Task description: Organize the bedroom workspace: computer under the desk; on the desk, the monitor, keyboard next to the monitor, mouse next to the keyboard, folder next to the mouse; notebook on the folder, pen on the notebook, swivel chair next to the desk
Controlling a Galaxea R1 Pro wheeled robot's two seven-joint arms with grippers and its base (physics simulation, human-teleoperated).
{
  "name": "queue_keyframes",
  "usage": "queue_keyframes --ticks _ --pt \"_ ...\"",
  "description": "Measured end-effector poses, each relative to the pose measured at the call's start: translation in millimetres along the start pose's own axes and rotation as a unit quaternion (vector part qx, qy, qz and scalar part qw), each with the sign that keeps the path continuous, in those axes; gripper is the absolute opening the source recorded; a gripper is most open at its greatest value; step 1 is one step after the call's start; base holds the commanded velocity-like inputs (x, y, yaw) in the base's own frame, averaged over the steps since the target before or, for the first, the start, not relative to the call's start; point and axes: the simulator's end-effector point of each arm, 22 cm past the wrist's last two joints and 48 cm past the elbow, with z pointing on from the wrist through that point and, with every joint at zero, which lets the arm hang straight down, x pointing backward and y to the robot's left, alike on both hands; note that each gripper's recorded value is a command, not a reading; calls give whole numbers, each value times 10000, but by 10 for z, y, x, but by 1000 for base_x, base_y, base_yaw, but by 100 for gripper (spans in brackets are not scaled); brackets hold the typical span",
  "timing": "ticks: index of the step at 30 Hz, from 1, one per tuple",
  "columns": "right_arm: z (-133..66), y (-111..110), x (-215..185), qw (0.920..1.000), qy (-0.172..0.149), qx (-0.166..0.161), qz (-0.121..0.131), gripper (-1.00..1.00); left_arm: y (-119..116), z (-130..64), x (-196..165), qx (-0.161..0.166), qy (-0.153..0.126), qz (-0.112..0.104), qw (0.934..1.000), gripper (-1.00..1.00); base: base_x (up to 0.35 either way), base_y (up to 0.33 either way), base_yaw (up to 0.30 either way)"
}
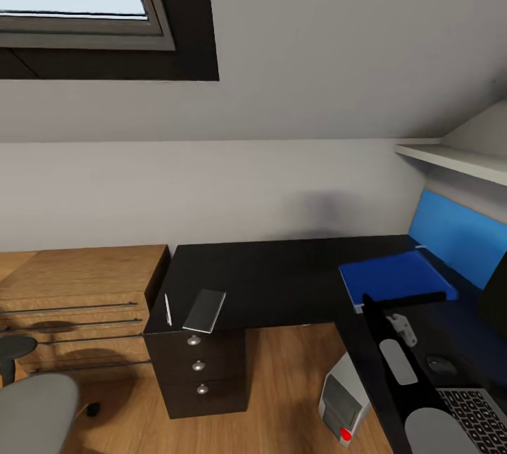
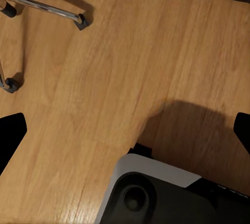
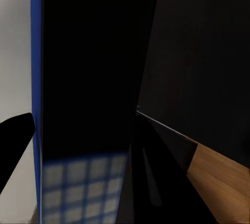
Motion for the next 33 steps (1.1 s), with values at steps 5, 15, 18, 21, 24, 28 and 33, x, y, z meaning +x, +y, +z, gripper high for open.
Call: queue_keyframes --ticks 5,15,18,21,24,28,33 --pt "2 -107 71 9987 357 91 352 -100 0 1 -3 -1 -1 -6 10000 100 0 0 0" --pt "40 -131 -247 9966 390 -120 712 -100 15 14 -74 -20 -70 -66 10000 100 0 0 0" --pt "56 -141 -277 9966 370 -131 719 -100 -14 28 -103 3 -98 -93 9999 100 0 0 0" --pt "75 -151 -271 9966 371 -133 720 -100 -25 51 -110 8 -104 -96 9999 100 0 0 0" --pt "93 -164 -262 9966 372 -130 721 -100 -37 74 -114 13 -107 -102 9999 100 0 0 0" --pt "117 -178 -240 9965 389 -131 722 -100 -48 105 -115 14 -108 -105 9999 100 0 0 0" --pt "144 -192 -180 9961 470 -137 728 -100 -59 144 -110 14 -107 -106 9999 100 0 0 0"
